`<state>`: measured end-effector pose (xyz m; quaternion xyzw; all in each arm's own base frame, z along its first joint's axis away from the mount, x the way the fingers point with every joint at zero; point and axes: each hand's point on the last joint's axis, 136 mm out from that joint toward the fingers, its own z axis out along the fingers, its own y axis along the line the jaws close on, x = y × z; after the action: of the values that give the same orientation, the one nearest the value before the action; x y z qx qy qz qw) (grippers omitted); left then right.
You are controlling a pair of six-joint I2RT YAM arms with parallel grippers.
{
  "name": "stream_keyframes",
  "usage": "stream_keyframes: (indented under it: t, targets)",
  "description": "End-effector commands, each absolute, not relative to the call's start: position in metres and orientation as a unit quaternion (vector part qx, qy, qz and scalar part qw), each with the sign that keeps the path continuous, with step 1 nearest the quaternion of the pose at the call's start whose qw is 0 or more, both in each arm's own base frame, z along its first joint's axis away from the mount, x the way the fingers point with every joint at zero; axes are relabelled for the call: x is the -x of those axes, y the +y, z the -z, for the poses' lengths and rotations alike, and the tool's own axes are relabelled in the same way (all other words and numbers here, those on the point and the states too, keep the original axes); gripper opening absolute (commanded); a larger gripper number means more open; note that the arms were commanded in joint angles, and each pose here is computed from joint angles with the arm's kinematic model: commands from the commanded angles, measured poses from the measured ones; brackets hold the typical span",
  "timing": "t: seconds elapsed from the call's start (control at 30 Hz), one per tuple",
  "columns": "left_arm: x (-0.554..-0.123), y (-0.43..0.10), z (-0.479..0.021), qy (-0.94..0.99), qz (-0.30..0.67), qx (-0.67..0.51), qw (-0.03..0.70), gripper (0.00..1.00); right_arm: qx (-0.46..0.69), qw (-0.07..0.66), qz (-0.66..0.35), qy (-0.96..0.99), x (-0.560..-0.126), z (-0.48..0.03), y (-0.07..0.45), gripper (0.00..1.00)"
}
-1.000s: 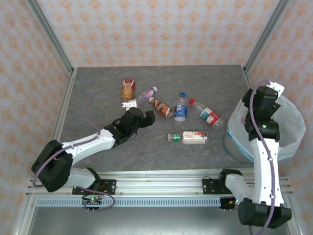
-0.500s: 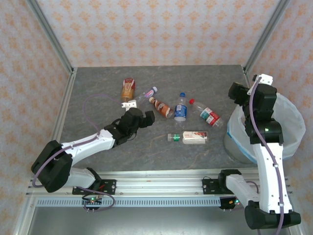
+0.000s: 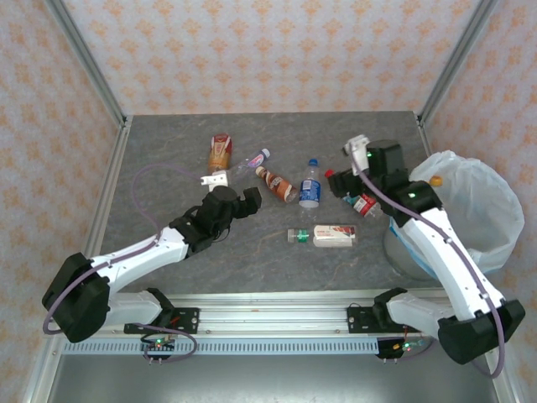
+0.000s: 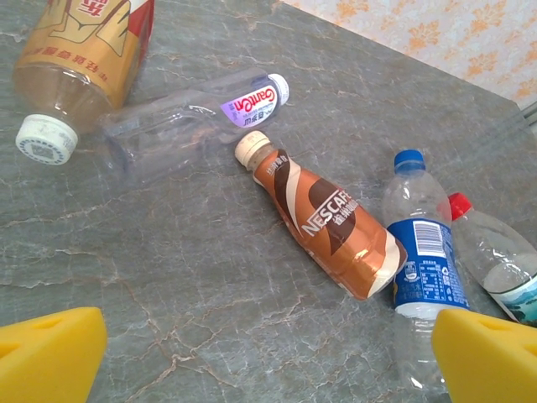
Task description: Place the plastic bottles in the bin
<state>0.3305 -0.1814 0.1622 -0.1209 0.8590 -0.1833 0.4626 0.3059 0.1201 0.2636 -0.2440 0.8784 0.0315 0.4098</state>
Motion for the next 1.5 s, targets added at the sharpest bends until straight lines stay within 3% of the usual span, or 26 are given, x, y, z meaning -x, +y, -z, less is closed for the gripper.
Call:
stream_keyframes:
  t: [0.0,0.27,0.6,1.0,1.47]
  targets:
    - [-0.328,-0.167,-0.161,0.857,0.165,0.142,0.467,1.00,0.361,0.329,-0.013,0.872,-0.284,-0.216,0.132,0.89]
    - [-0.326,-0.163,-0.162,0.856,0.161,0.146,0.468,1.00,0.421,0.207,0.014,0.883,-0.272,-0.147,0.131,1.00]
    - [-0.323,-0.163,-0.159,0.855,0.173,0.155,0.463,1.00,0.482,0.072,0.053,0.872,-0.252,-0.078,0.120,0.99]
    - [-0.319,-0.155,-0.157,0.855,0.159,0.163,0.466,1.00,0.539,0.082,0.008,0.838,-0.237,-0.048,0.138,0.99]
    - [-0.319,-0.153,-0.154,0.854,0.156,0.169,0.466,1.00,0.566,0.074,0.036,0.820,-0.240,-0.018,0.140,0.96]
